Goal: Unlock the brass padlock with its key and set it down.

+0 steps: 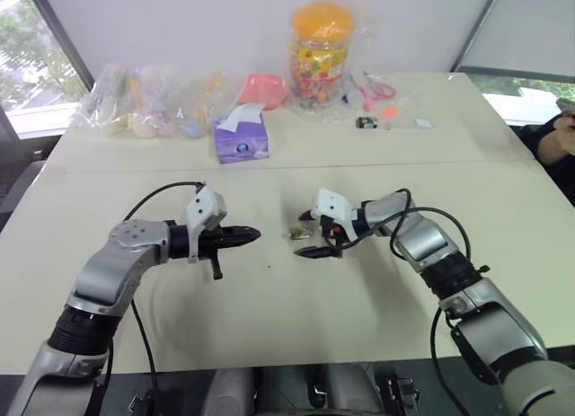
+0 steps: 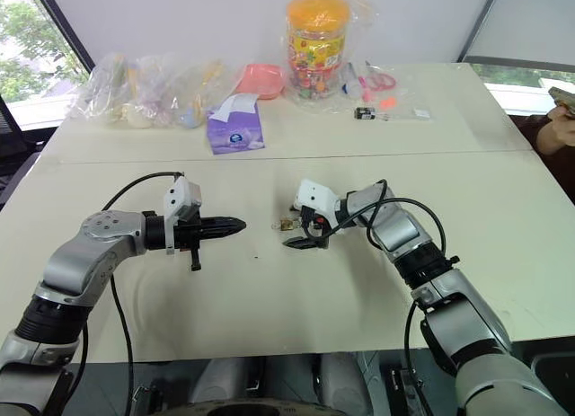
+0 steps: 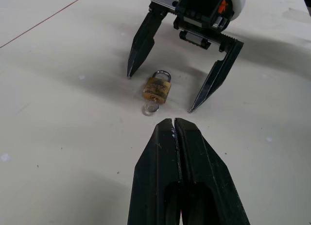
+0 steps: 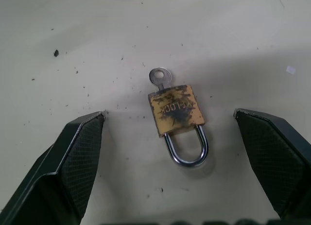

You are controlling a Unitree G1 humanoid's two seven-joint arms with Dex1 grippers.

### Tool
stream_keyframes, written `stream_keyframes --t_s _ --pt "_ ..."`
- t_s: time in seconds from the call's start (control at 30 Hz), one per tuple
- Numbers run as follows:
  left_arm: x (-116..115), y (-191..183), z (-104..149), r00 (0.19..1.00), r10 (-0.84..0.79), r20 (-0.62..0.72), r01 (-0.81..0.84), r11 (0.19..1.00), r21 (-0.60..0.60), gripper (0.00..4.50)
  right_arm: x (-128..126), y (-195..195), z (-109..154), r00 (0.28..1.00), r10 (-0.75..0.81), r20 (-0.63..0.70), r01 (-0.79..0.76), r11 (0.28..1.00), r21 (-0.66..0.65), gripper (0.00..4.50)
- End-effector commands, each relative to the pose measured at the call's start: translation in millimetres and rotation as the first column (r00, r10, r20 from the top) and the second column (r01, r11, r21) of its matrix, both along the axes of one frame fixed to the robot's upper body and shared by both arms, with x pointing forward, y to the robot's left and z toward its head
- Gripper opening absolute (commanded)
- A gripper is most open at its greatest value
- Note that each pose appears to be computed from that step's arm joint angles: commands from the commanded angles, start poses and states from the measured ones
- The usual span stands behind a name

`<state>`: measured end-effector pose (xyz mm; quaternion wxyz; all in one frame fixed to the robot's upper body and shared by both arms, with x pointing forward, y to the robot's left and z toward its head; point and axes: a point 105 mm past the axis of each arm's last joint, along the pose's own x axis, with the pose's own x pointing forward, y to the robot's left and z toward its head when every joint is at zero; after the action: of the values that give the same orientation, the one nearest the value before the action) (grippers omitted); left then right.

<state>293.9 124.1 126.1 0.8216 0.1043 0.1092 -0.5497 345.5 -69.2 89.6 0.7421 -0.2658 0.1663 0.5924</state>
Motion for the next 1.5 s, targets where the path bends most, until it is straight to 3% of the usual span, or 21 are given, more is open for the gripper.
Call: stream_keyframes --t_s 0.03,0.1,0.3,0.47,0.53,0.63,0.67,0.73,0.87,0.97,1.2,1.5 --pt "-1.1 -0.1 10.1 0.999 -0.007 0.053 0.007 1.0 0.003 0.0 2.0 -3.2 -12.3 1.0 -0.004 0.004 0.005 0.999 -0.046 4.21" --pt "-1.6 0.2 9.9 0.999 -0.007 0.052 0.006 1.0 0.004 0.0 0.6 -1.6 -15.0 1.0 -0.006 -0.01 0.006 0.999 -0.035 3.61" --pt "-1.9 1.9 7.5 0.999 -0.005 0.04 0.004 1.0 0.007 0.0 -4.7 10.9 -19.5 1.0 0.007 -0.016 -0.007 1.0 -0.02 0.73" --pt "1.0 1.6 5.8 1.0 0.0 -0.008 -0.001 1.0 -0.02 0.0 0.2 17.8 -8.8 0.989 -0.007 0.146 0.011 0.999 -0.032 0.69" --pt "3.3 -0.8 6.5 0.999 0.004 -0.04 -0.006 0.999 -0.048 0.0 3.4 13.7 7.1 0.94 -0.004 0.342 0.023 0.998 -0.051 0.69" --pt "9.3 -10.3 9.2 0.994 0.001 -0.109 -0.014 0.993 -0.121 0.0 0.6 2.3 31.5 0.791 0.002 0.612 0.052 0.996 -0.071 0.69" --pt "10.9 -13.6 9.8 0.991 -0.009 -0.133 -0.01 0.99 -0.143 0.0 -2.2 -0.5 41.1 0.712 0.014 0.702 0.055 0.996 -0.076 0.69" --pt "13.3 -19.5 12.6 0.987 -0.028 -0.157 0.001 0.985 -0.171 0.0 -8.1 -6.3 51.4 0.621 0.014 0.784 0.071 0.995 -0.073 0.69" --pt "21.7 -30.1 25.4 0.984 -0.048 -0.171 0.007 0.973 -0.232 0.0 -22.4 -9.8 64.3 0.526 0.0 0.851 0.067 0.997 -0.042 0.69" --pt "27.4 -39.8 41.8 0.979 -0.086 -0.187 0.028 0.956 -0.291 0.84 -33.4 -8.9 72.1 0.461 0.014 0.887 0.046 0.998 -0.04 0.69" --pt "28.7 -46.4 53.1 0.98 -0.123 -0.154 0.073 0.953 -0.294 3.94 -43.7 -7.9 73.8 0.433 0.057 0.9 0.019 0.997 -0.072 0.69" --pt "25.1 -42.4 53.1 0.975 -0.135 -0.174 0.077 0.95 -0.302 3.94 -46.6 -11.2 84.3 0.39 0.059 0.919 0.018 0.997 -0.071 0.69"
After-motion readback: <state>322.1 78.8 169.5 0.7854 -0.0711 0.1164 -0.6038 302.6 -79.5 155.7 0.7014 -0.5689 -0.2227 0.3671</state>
